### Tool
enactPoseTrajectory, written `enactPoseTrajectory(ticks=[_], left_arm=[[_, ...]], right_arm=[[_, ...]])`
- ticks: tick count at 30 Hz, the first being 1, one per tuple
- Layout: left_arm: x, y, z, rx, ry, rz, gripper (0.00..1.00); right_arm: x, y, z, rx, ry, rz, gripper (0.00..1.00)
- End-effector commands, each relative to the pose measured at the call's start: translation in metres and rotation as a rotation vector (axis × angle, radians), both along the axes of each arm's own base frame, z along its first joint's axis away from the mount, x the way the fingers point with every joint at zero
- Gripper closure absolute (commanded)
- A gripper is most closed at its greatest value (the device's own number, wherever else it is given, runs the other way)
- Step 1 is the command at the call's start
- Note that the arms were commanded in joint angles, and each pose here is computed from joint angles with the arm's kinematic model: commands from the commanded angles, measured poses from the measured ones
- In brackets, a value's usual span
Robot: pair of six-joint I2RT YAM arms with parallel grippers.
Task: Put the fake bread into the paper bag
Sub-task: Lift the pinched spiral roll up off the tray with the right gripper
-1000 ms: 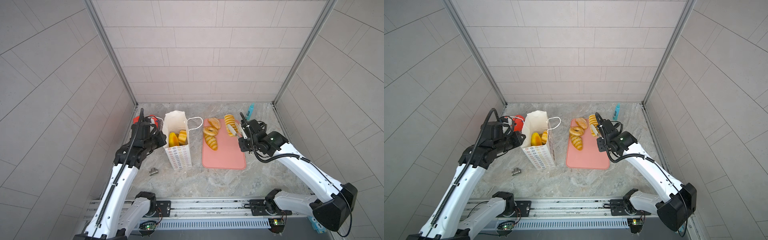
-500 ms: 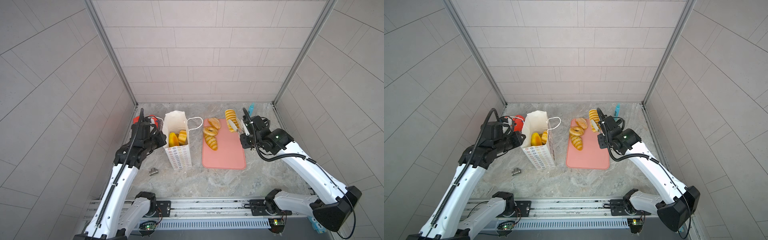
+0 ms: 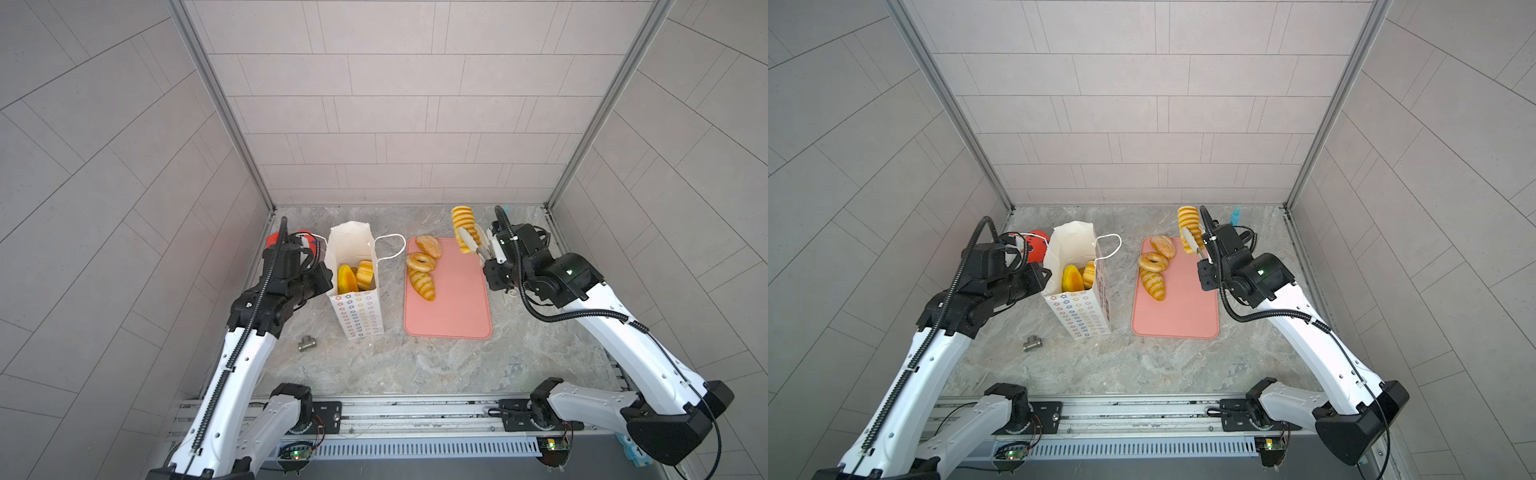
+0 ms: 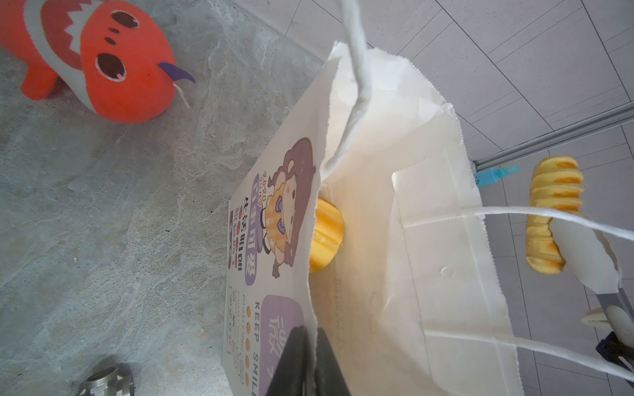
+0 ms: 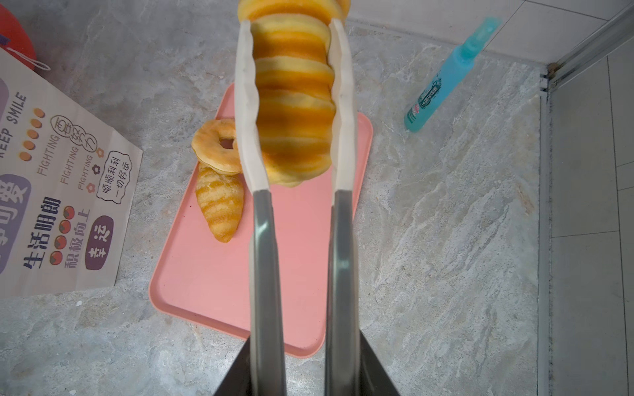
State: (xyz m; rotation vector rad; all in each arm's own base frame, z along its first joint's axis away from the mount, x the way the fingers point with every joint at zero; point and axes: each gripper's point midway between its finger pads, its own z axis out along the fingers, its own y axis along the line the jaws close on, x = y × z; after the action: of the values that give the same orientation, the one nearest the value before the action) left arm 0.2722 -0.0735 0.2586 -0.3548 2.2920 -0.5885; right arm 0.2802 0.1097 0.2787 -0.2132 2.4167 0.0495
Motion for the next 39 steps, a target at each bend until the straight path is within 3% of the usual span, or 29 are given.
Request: enactPoseTrajectory(ticks=[1, 39], left_arm=[[-0.002, 0.001, 0.011, 0.003, -0.031, 0.0, 0.88], [-0.001, 0.001, 0.008, 0.001, -0.027, 0.003, 0.88]], right_arm=[[0.001, -0.008, 0.025, 0.002, -0.072, -0.019, 0.63], [-0.003, 0.01, 0.1, 0.165, -0.219, 0.058, 0.66]])
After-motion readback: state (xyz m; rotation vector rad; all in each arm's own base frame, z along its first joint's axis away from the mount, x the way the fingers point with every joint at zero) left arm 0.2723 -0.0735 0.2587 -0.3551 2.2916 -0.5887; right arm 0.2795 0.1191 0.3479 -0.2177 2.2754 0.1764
